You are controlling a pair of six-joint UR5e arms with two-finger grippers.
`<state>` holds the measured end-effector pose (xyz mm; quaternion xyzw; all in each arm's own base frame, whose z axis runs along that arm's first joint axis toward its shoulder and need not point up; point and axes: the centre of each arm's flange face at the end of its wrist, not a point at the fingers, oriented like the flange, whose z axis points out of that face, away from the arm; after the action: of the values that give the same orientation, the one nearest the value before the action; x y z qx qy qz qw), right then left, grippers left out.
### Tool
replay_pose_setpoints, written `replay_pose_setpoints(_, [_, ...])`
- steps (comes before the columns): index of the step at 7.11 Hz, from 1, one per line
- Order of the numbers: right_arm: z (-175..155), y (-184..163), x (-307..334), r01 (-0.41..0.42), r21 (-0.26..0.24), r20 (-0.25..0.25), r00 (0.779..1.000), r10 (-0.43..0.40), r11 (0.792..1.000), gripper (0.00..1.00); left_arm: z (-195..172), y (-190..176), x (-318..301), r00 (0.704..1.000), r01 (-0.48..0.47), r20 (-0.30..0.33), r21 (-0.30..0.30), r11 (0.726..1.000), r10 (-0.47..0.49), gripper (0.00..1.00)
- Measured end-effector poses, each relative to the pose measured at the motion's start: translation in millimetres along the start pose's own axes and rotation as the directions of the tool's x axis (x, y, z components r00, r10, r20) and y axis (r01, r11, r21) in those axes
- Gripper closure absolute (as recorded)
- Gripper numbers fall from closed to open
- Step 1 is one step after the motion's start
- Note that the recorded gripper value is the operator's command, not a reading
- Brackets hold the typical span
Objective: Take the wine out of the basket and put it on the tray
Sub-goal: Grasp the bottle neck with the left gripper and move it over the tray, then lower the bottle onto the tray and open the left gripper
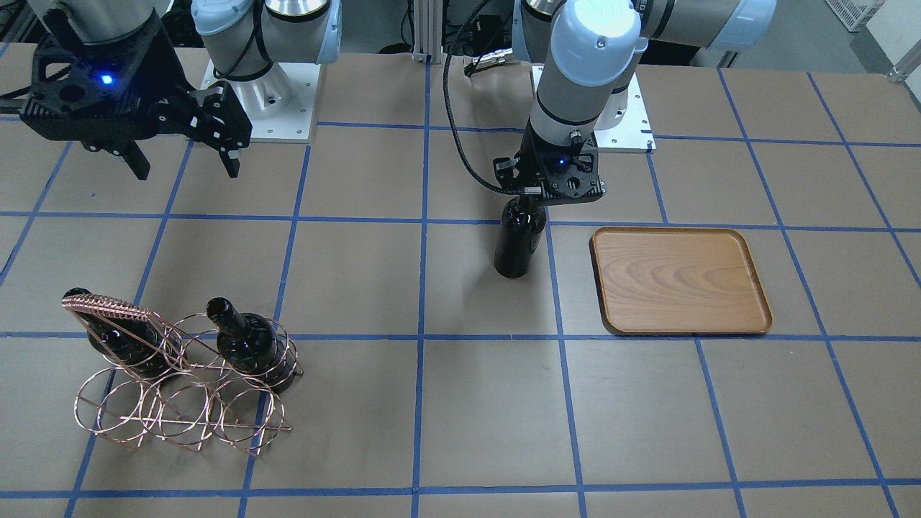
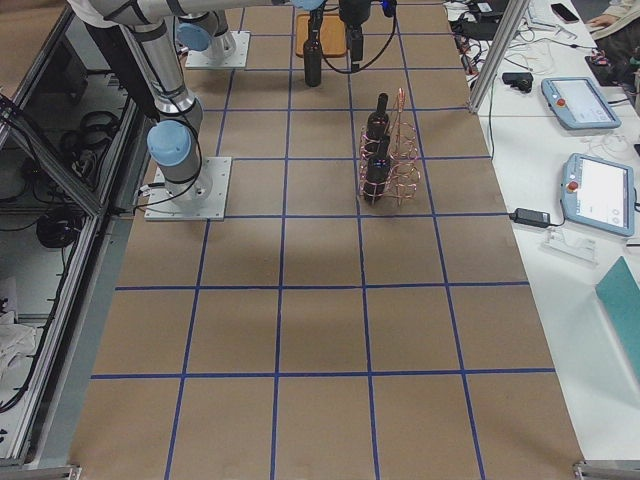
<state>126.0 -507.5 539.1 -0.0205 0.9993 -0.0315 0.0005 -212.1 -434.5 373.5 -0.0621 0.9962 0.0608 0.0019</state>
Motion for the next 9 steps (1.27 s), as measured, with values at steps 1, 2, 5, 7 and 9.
replay_pose_setpoints(1, [0,-1,9,-0.018,-0.001,0.003,1.000,0.018,1.000,0.00,-14,-4,-2,0.999,-0.034,0.002,0.029,0.999,0.034,1.00])
replay_pose_setpoints(2, [0,-1,12,-0.026,-0.002,0.004,1.000,0.026,1.000,0.00,-37,-11,-11,0.996,-0.089,0.014,0.065,0.994,0.088,1.00])
replay_pose_setpoints(5, [-1,0,14,-0.019,-0.003,-0.008,1.000,0.019,1.000,0.00,-75,-24,-96,0.974,-0.224,0.060,0.070,0.972,0.220,1.00])
replay_pose_setpoints(7, [1,0,14,-0.016,-0.008,-0.009,1.000,0.016,1.000,0.00,-66,-37,-211,0.978,-0.202,0.051,0.028,0.979,0.200,1.00])
replay_pose_setpoints(9, [7,3,14,-0.020,-0.019,-0.009,1.000,0.020,1.000,0.00,-64,-36,-272,0.981,-0.191,0.038,0.019,0.981,0.190,1.00])
